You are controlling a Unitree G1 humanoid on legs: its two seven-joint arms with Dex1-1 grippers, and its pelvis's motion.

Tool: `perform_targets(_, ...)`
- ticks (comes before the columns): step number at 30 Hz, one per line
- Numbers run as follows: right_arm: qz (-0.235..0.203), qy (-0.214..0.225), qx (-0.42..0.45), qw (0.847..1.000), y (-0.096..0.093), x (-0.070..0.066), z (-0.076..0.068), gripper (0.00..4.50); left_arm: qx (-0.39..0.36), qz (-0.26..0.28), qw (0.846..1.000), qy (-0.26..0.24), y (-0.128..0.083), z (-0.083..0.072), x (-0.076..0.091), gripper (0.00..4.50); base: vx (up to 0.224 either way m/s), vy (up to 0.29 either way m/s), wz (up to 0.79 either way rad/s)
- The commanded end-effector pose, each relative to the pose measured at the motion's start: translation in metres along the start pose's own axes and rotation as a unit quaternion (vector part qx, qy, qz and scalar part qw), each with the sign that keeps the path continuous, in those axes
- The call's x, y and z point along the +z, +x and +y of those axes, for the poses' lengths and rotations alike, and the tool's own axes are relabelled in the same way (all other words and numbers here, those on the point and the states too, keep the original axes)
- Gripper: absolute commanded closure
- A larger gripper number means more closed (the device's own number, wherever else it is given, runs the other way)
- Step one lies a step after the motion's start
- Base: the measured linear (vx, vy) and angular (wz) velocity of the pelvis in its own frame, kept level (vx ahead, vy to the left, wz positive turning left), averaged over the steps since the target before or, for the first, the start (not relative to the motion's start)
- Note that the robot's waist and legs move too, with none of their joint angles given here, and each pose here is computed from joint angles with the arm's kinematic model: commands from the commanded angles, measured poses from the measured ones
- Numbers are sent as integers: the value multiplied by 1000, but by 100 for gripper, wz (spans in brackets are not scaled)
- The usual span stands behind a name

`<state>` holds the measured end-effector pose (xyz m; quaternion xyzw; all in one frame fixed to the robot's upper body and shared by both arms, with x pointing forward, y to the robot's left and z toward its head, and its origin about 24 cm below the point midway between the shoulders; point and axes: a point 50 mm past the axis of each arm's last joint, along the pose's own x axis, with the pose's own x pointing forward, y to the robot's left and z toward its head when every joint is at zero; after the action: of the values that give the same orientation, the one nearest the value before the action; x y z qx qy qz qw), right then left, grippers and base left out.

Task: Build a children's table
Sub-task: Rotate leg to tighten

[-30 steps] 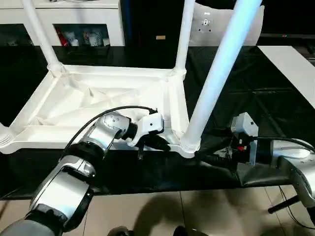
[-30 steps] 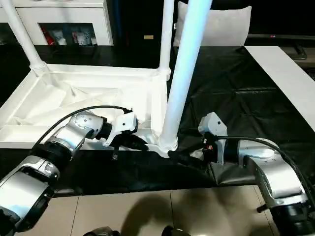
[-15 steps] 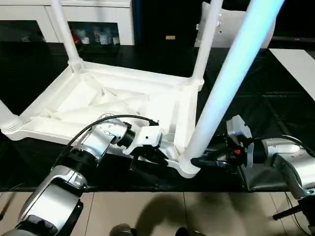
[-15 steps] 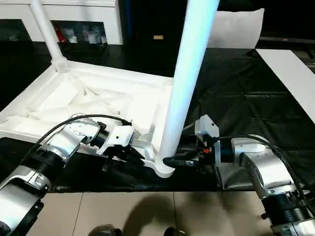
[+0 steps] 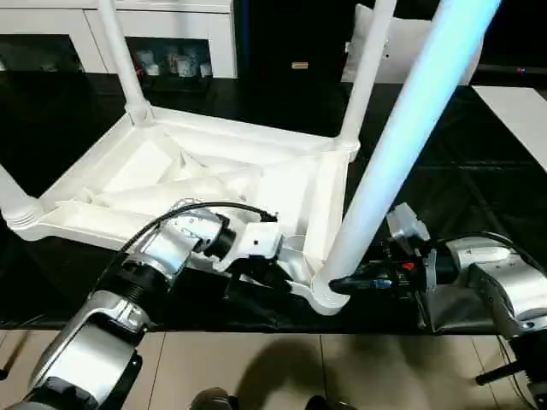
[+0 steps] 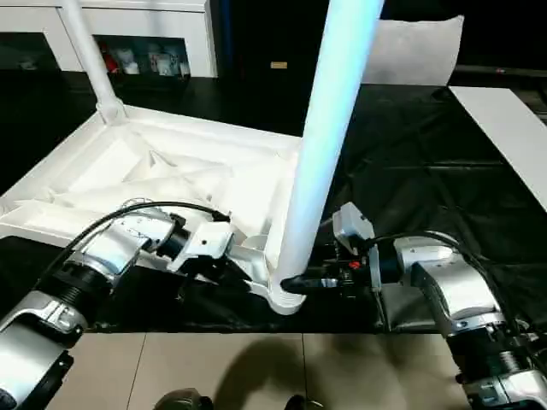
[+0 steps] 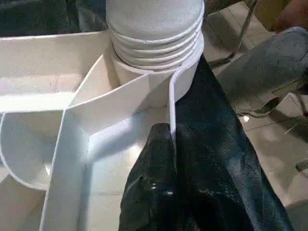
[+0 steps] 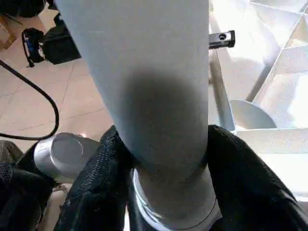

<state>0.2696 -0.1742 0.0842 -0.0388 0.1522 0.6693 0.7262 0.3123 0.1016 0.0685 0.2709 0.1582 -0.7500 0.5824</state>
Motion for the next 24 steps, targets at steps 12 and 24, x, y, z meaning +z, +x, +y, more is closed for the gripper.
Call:
perform_targets(12,-59,78,-192,976,51,2,-6,252,166,-47,980,-102,15,35,23,450,0,0,0)
perform_targets(24,-75,136,-448,881,85,16,-38,185,321,-58,934,-146,52,64,50,450,0,0,0)
